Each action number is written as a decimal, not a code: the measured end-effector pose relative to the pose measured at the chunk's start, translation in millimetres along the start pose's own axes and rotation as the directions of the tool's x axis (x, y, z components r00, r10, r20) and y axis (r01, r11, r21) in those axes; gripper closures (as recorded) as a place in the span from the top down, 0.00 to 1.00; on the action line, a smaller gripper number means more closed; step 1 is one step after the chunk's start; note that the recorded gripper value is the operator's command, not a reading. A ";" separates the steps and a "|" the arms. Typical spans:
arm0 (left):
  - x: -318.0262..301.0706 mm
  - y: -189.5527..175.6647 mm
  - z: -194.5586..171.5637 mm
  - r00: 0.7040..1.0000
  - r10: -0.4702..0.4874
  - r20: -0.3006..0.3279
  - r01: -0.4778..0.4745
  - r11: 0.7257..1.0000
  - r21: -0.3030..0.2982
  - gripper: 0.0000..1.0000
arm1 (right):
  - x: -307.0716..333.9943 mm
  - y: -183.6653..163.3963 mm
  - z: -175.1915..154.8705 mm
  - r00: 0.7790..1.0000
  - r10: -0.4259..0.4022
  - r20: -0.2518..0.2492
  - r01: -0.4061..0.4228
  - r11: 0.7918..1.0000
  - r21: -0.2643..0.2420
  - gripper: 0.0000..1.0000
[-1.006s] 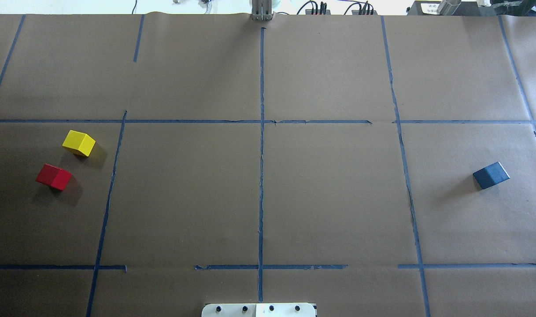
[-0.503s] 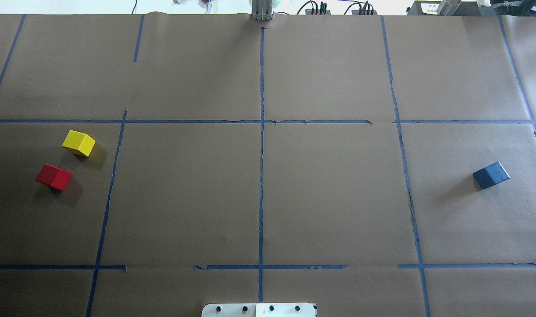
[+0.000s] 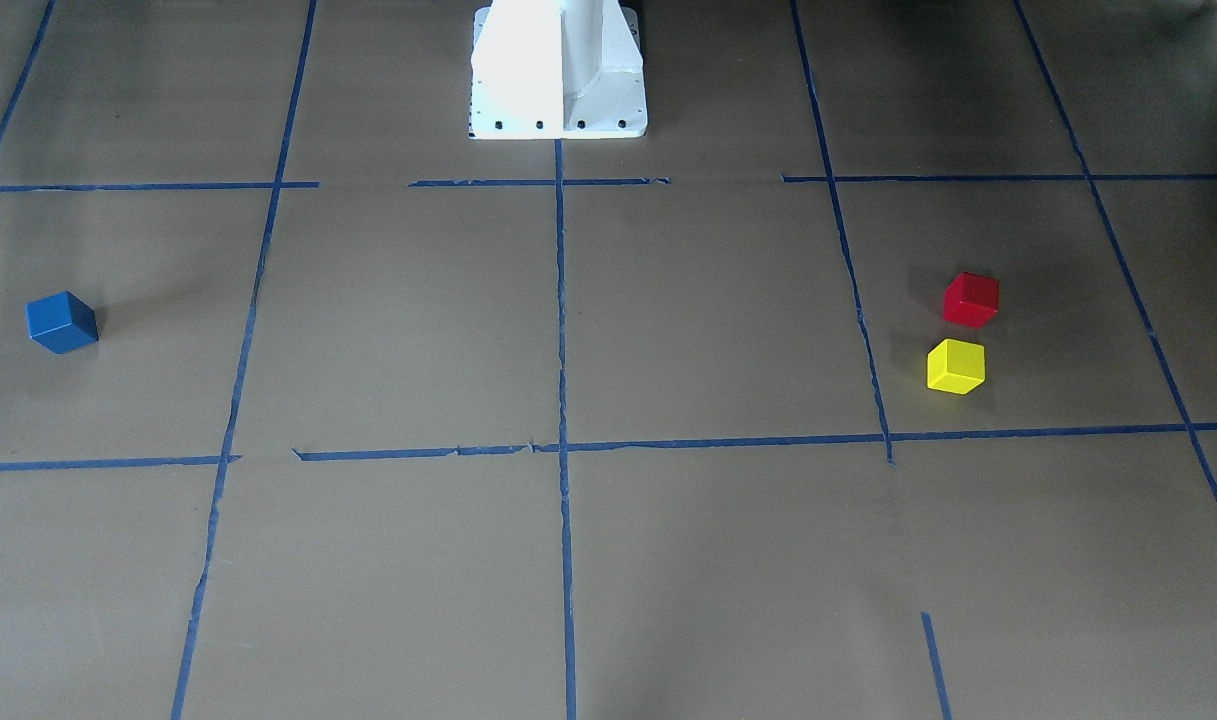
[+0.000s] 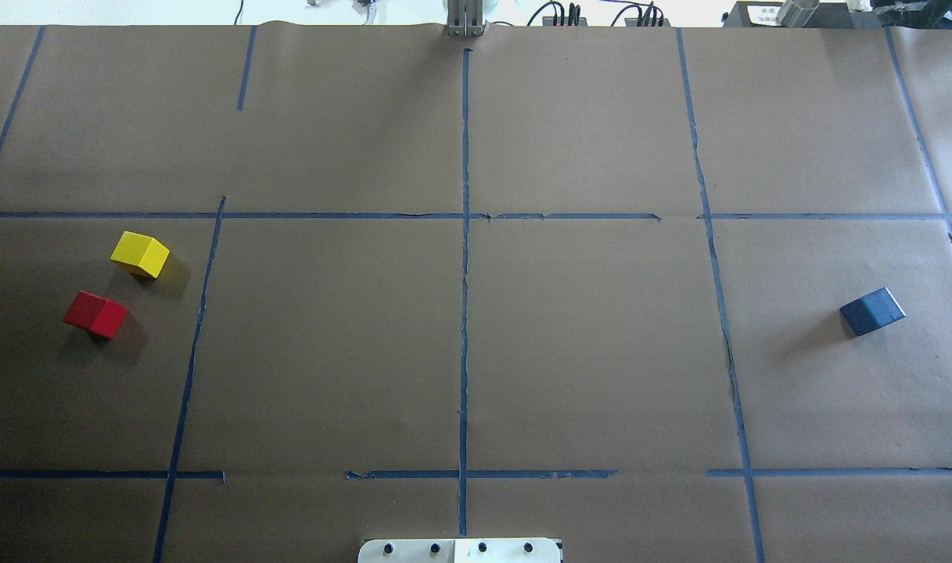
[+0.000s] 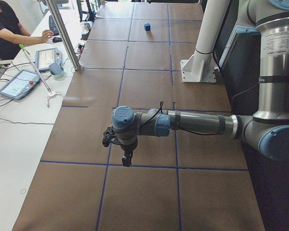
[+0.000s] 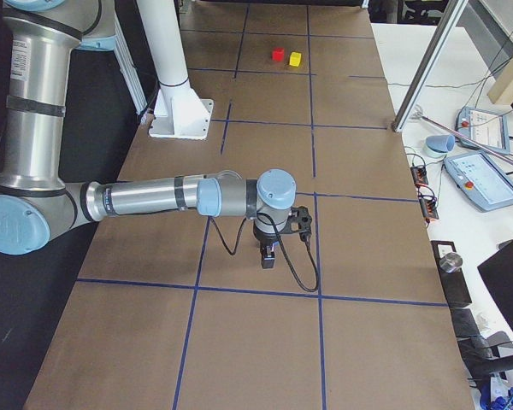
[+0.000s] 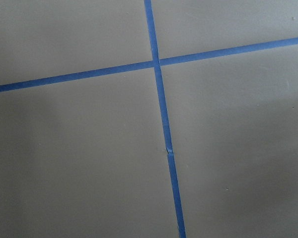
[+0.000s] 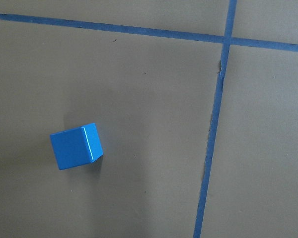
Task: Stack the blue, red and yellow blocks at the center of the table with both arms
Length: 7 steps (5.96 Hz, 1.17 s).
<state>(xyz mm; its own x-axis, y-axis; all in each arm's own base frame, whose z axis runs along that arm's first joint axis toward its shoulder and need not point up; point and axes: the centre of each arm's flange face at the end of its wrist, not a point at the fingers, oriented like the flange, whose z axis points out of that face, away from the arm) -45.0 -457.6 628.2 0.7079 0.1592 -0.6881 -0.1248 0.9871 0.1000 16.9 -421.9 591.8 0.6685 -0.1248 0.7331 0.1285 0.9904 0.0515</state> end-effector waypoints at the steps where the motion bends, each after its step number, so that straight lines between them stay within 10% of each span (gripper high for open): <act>1: 1.8 1.0 -1.4 1.000 0.003 -0.001 -0.003 1.000 0.003 1.00 | -5.5 -2.2 2.3 1.000 -0.020 0.001 0.020 1.000 0.002 1.00; 7: 16.7 -6.6 -15.4 1.000 -0.003 0.001 0.003 0.999 0.035 1.00 | -92.6 -44.6 90.0 0.951 -0.310 -0.015 0.310 0.951 0.013 1.00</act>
<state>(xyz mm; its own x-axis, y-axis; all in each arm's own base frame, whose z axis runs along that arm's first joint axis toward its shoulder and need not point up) -43.0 -461.7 605.0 0.7091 0.1564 -0.6875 -0.0981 0.9875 0.1234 -116.6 -449.2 582.7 0.6064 -0.4263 0.6712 0.3195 0.9036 0.2852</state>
